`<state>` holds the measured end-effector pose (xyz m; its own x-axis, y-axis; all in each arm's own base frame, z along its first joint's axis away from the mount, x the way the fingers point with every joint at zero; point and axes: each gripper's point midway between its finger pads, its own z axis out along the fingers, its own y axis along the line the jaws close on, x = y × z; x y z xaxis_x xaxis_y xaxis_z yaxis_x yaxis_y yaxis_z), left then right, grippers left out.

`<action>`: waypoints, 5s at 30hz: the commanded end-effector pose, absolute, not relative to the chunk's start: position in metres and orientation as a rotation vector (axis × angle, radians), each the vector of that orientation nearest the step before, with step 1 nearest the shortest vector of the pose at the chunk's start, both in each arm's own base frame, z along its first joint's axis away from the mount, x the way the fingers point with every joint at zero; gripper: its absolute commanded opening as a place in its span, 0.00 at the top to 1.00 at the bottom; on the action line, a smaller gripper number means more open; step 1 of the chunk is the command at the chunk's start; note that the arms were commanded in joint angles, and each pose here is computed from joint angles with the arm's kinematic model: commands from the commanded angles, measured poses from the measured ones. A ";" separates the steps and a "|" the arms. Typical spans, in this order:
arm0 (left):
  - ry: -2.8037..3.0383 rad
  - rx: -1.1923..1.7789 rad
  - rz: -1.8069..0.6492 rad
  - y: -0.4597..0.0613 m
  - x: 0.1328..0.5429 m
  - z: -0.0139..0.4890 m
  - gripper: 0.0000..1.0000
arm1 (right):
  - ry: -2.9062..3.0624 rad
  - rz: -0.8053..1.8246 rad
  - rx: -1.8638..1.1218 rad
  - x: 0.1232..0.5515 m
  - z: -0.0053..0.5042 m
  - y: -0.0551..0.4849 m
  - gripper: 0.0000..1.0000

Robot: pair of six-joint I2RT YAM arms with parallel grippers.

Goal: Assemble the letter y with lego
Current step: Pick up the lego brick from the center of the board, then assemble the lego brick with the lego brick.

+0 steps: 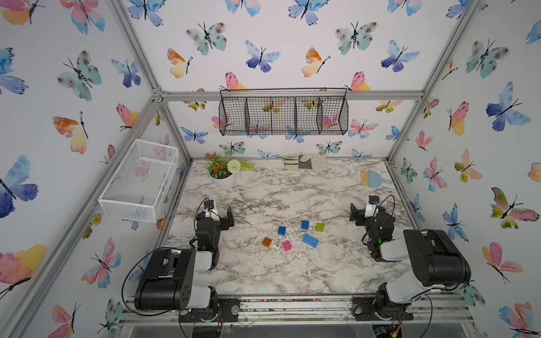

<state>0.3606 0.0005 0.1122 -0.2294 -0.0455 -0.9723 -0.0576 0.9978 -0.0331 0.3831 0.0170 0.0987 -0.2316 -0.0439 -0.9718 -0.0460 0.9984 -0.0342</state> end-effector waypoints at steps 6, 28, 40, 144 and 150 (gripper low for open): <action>1.852 -0.309 0.018 0.014 0.385 0.173 0.01 | 1.929 -0.032 0.186 0.409 0.133 -0.007 0.19; 2.222 -0.081 -0.071 -0.085 0.396 0.222 0.02 | 2.609 0.176 -0.177 0.356 0.067 0.190 0.43; 2.099 -0.179 -0.038 -0.068 0.386 0.249 0.02 | 2.821 0.104 -0.122 0.329 0.029 0.195 0.49; 2.172 -0.147 0.048 -0.073 0.385 0.232 0.02 | 2.482 0.257 -1.556 0.252 0.025 0.283 0.99; 2.173 -0.147 0.053 -0.073 0.385 0.232 0.02 | 2.547 0.331 -1.592 0.239 0.011 0.285 0.99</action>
<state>0.3851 -0.0727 0.2214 -0.5824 -0.0788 -0.8090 -0.1184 0.9929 -0.0114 0.2611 0.2916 0.0360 -0.4301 -0.8486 -0.3081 -0.8970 0.4403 0.0393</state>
